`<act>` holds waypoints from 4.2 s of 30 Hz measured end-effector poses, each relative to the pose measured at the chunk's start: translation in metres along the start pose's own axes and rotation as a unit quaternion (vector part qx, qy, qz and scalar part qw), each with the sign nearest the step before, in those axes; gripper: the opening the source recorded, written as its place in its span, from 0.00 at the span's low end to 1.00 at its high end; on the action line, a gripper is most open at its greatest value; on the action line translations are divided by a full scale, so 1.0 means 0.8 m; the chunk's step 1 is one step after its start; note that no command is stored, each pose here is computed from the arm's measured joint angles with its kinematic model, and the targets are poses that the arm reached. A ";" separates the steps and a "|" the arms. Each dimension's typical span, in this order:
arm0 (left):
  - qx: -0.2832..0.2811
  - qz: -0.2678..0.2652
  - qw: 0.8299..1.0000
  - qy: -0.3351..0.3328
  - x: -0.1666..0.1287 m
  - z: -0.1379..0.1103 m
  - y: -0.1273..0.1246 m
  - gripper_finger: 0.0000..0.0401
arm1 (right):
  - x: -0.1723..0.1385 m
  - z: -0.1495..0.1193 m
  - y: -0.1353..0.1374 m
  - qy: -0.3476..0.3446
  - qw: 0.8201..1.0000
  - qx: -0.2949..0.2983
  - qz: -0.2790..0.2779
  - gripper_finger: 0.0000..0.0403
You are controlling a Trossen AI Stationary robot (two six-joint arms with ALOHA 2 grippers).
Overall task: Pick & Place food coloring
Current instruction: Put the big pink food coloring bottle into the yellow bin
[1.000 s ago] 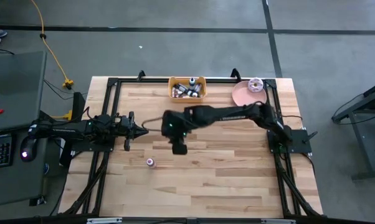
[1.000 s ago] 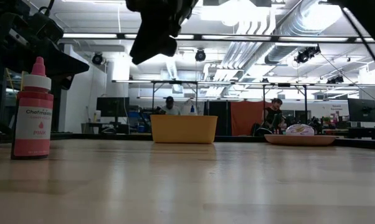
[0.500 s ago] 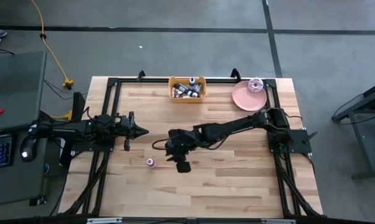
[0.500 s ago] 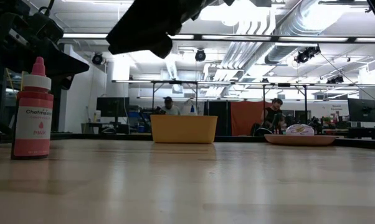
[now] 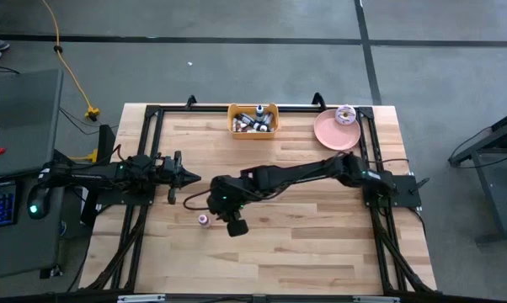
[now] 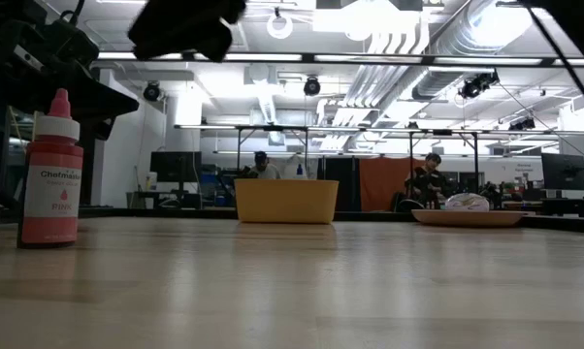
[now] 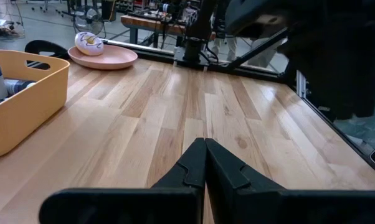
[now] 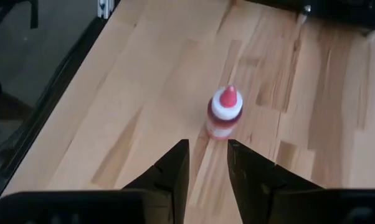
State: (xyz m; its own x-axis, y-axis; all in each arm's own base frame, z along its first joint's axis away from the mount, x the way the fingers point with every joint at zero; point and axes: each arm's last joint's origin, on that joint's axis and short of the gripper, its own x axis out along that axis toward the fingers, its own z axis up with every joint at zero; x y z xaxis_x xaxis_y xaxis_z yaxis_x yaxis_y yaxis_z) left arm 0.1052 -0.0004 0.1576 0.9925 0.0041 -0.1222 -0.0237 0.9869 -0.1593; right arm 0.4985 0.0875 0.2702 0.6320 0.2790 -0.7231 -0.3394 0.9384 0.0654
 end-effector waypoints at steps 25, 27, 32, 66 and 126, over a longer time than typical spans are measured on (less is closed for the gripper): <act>0.000 0.001 1.000 0.000 0.000 0.000 0.000 0.00 | 0.074 -0.002 -0.012 -0.028 0.999 -0.003 -0.028 0.53; 0.000 0.001 1.000 0.000 0.000 0.000 0.000 0.00 | 0.077 -0.004 -0.012 -0.030 0.999 -0.002 -0.028 0.54; 0.000 0.001 1.000 0.000 0.000 0.000 0.000 0.00 | 0.090 -0.008 -0.014 -0.032 0.999 0.017 -0.036 0.55; 0.000 0.001 1.000 0.000 0.000 0.000 0.000 0.00 | 0.110 -0.014 -0.018 -0.045 0.997 0.038 -0.044 0.54; 0.000 0.001 1.000 0.000 0.000 0.000 0.000 0.00 | 0.038 0.027 0.007 -0.076 0.995 0.061 -0.016 0.28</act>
State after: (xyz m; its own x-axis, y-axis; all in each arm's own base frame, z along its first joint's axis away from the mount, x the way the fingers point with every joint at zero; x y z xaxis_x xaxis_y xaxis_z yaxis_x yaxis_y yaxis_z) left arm 0.1052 -0.0004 0.1576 0.9924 0.0050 -0.1231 -0.0247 0.9870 -0.1589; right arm 0.5308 0.1059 0.2637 0.7417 0.2678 -0.6149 -0.2364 0.9624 0.1339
